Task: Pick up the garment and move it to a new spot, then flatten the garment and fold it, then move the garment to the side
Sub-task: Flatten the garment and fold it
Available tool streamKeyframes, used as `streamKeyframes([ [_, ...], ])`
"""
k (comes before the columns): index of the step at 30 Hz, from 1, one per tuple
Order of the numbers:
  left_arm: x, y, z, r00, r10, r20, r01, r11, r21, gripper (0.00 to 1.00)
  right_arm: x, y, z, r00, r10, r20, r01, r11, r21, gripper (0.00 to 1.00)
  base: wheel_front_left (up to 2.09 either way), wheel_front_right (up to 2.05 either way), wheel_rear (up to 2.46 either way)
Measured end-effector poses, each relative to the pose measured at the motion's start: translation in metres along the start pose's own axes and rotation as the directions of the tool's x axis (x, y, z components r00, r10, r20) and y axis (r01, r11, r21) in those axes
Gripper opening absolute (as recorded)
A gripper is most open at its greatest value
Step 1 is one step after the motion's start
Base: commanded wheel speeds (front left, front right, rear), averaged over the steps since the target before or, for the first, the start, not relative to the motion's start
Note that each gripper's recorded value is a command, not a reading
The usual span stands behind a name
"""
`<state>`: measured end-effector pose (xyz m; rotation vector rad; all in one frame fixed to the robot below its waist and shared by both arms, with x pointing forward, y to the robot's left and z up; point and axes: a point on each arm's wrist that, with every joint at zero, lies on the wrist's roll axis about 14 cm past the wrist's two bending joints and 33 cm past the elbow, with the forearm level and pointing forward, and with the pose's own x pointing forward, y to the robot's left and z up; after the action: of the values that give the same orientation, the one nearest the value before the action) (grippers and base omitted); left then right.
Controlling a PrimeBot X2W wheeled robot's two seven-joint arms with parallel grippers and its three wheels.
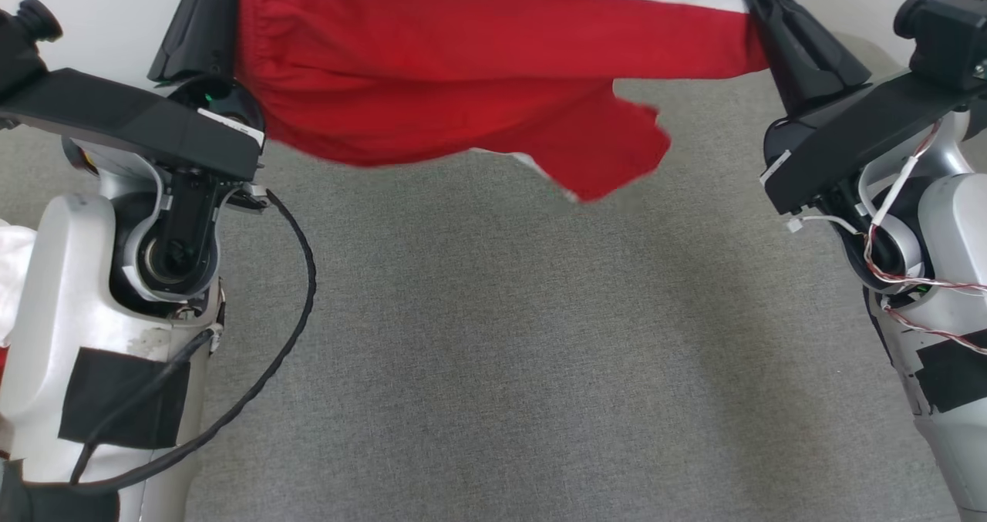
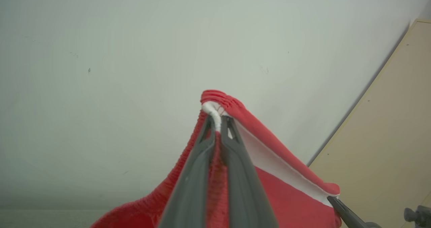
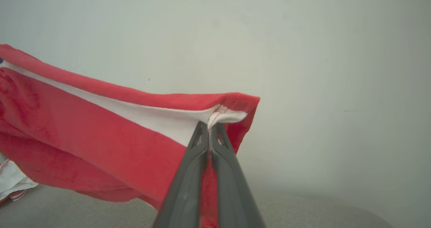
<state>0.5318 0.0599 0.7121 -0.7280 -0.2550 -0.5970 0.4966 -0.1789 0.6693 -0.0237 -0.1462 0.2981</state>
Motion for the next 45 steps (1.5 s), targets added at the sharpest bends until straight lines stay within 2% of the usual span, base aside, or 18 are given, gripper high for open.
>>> streamKeyframes([
  [6,-0.009,0.004,-0.007,1.000,0.018,0.021,-0.018,1.000,-0.022,0.00,-0.006,-0.008,-0.002,1.000,-0.018,0.002,0.018,0.999,-0.043,0.00,0.00,0.00,0.00],
  [10,-0.033,0.022,-0.040,0.996,0.090,-0.011,-0.090,0.996,-0.022,0.00,-0.021,-0.012,-0.046,0.994,-0.037,-0.107,0.036,0.999,-0.013,0.00,0.00,0.00,0.00],
  [13,-0.061,0.044,-0.078,0.979,0.183,-0.091,-0.187,0.982,-0.033,0.00,-0.037,-0.013,-0.083,0.977,-0.047,-0.210,0.055,0.998,0.031,0.00,0.00,0.00,0.00],
  [15,-0.083,0.056,-0.100,0.960,0.242,-0.140,-0.249,0.968,-0.033,0.00,-0.049,-0.012,-0.107,0.958,-0.047,-0.282,0.069,0.995,0.067,0.00,0.00,0.00,0.00],
  [16,-0.105,0.064,-0.120,0.938,0.292,-0.188,-0.304,0.952,-0.039,0.00,-0.063,-0.010,-0.129,0.937,-0.043,-0.348,0.082,0.992,0.098,0.00,0.00,0.00,0.00],
  [19,-0.139,0.071,-0.149,0.898,0.345,-0.272,-0.369,0.928,-0.042,0.00,-0.083,-0.004,-0.159,0.895,-0.026,-0.446,0.101,0.984,0.145,0.00,0.00,0.00,0.00],
  [26,-0.194,0.076,-0.181,0.827,0.419,-0.376,-0.457,0.889,-0.014,0.00,-0.118,0.011,-0.205,0.818,0.006,-0.575,0.155,0.961,0.230,0.00,0.00,0.00,0.00],
  [29,-0.207,0.078,-0.189,0.806,0.429,-0.409,-0.462,0.887,0.020,0.00,-0.127,0.020,-0.220,0.786,0.027,-0.618,0.164,0.954,0.250,0.00,0.00,0.00,0.00],
  [30,-0.211,0.079,-0.191,0.800,0.434,-0.415,-0.464,0.885,0.030,0.00,-0.128,0.022,-0.223,0.779,0.029,-0.626,0.167,0.953,0.253,0.06,0.00,0.00,0.00],
  [31,-0.214,0.080,-0.192,0.795,0.441,-0.416,-0.469,0.883,0.041,0.18,-0.129,0.024,-0.226,0.774,0.031,-0.633,0.171,0.951,0.257,0.26,0.00,0.00,0.00],
  [32,-0.215,0.082,-0.192,0.793,0.447,-0.413,-0.468,0.882,0.055,0.95,-0.130,0.026,-0.228,0.769,0.033,-0.638,0.175,0.950,0.260,0.98,0.00,0.00,0.00],
  [33,-0.217,0.083,-0.193,0.790,0.452,-0.413,-0.468,0.881,0.069,1.00,-0.131,0.027,-0.229,0.768,0.032,-0.640,0.183,0.946,0.267,1.00,0.00,0.00,0.00],
  [36,-0.222,0.083,-0.195,0.783,0.459,-0.420,-0.464,0.881,0.097,1.00,-0.133,0.024,-0.230,0.777,0.010,-0.629,0.205,0.941,0.268,1.00,0.00,0.00,0.00],
  [40,-0.229,0.086,-0.189,0.786,0.477,-0.393,-0.458,0.877,0.148,1.00,-0.132,0.019,-0.221,0.809,-0.030,-0.587,0.223,0.940,0.259,1.00,0.00,0.00,0.00],
  [45,-0.237,0.090,-0.171,0.806,0.493,-0.328,-0.416,0.866,0.279,1.00,-0.138,0.010,-0.209,0.846,-0.085,-0.526,0.243,0.940,0.238,1.00,0.00,0.00,0.00],
])
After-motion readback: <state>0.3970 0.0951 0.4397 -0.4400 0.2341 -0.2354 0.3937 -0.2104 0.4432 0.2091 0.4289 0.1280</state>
